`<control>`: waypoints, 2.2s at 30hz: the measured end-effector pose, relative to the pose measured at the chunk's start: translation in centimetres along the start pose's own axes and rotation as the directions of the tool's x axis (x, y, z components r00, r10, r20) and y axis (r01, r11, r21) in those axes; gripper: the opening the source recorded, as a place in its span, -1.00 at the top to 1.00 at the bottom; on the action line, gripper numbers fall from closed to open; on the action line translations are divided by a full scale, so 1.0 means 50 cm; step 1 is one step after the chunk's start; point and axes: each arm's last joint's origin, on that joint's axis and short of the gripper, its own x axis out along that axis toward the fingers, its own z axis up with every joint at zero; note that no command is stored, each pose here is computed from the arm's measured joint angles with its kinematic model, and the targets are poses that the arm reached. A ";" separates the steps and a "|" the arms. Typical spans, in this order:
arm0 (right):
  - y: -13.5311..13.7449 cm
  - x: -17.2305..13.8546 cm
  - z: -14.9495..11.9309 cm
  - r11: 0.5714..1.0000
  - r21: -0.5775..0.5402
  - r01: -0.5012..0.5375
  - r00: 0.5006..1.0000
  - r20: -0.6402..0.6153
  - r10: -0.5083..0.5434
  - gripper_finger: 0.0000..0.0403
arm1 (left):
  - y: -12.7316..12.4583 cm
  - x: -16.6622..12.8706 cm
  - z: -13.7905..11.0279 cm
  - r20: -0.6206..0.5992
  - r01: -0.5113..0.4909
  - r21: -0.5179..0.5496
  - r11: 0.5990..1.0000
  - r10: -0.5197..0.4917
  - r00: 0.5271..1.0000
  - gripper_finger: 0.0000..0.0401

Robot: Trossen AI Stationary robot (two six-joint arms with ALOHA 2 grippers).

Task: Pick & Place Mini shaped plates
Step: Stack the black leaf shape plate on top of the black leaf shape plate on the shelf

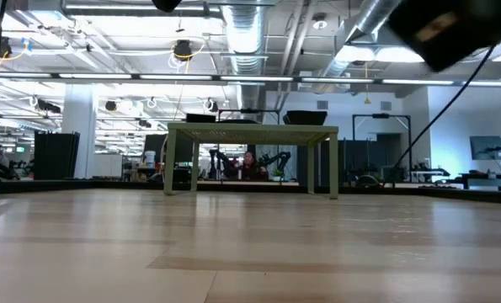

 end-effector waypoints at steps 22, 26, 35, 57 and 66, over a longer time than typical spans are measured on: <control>0.042 0.061 -0.044 0.666 0.666 0.337 0.879 -0.477 0.032 0.16 | 0.040 0.012 0.014 0.011 -0.053 -0.024 0.998 0.053 0.999 0.46; 0.034 0.042 -0.034 0.656 0.668 0.352 0.880 -0.475 0.012 0.16 | 0.040 0.012 0.014 0.012 -0.052 -0.024 0.998 0.053 0.999 0.46; 0.025 0.045 -0.042 0.677 0.615 0.403 0.872 -0.483 -0.080 0.16 | 0.040 0.012 0.014 0.014 -0.052 -0.025 0.998 0.052 0.999 0.46; 0.012 0.087 -0.077 0.646 0.581 0.496 0.821 -0.555 -0.132 0.16 | 0.037 0.012 0.015 0.021 -0.045 -0.029 0.999 0.046 0.999 0.46; 0.009 0.078 -0.087 0.666 0.529 0.527 0.777 -0.617 -0.126 0.37 | 0.037 0.012 0.015 0.022 -0.044 -0.030 0.999 0.045 0.999 0.46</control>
